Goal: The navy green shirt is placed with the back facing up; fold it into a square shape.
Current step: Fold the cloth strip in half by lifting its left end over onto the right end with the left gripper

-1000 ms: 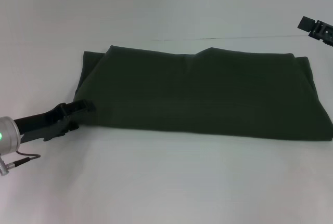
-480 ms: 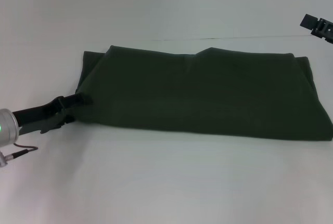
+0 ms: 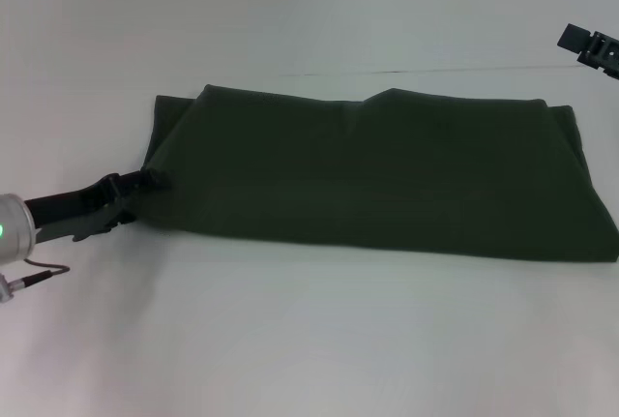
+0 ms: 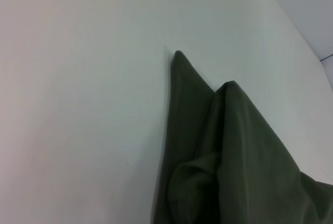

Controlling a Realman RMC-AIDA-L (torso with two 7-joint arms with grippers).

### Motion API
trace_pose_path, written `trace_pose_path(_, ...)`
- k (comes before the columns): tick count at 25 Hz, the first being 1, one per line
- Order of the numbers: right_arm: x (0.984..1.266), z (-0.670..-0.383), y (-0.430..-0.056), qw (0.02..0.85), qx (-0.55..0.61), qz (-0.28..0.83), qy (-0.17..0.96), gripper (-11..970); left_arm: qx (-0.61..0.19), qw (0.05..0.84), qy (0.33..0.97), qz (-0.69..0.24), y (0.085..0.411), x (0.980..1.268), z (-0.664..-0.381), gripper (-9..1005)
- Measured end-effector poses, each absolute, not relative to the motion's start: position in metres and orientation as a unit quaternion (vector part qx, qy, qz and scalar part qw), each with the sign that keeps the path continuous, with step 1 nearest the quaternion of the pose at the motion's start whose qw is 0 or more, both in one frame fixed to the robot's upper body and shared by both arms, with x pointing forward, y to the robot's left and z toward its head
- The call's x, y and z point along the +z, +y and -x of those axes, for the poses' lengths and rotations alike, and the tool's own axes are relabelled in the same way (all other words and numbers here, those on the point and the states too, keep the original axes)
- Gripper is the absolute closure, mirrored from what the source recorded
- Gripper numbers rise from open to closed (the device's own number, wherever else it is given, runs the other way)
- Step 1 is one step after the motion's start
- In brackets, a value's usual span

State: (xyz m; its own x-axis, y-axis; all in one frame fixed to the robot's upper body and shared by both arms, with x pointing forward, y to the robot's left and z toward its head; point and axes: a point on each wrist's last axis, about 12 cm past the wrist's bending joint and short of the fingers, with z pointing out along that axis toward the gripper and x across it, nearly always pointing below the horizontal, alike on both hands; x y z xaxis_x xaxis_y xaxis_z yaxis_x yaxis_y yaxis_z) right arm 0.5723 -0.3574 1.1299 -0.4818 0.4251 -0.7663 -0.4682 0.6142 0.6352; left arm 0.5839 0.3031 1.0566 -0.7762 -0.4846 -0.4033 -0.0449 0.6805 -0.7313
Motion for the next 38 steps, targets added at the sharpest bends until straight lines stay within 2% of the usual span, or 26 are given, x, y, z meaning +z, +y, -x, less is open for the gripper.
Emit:
trace_pose_path(20,1.1299,-0.5711,-0.3600,0.513,0.438,0.009,0.738,31,-0.363,0.303,0.874,0.112,0.2964,1.0630,-0.5901,136)
trace_pose_path(23,1.1297,-0.5709,-0.3601,0.513,0.438,0.009,0.739,31,-0.360,0.301,0.877,0.108,0.2961,1.0623,-0.5896,252)
trace_pose_path(34,1.1294,-0.5706,-0.3599,0.512,0.439,0.008,0.738,32,-0.352,0.299,0.880,0.107,0.2978,1.0605,-0.5887,468)
trace_pose_path(38,1.1287,-0.5702,-0.3588,0.512,0.440,0.008,0.738,32,-0.349,0.303,0.880,0.111,0.3012,1.0602,-0.5873,632)
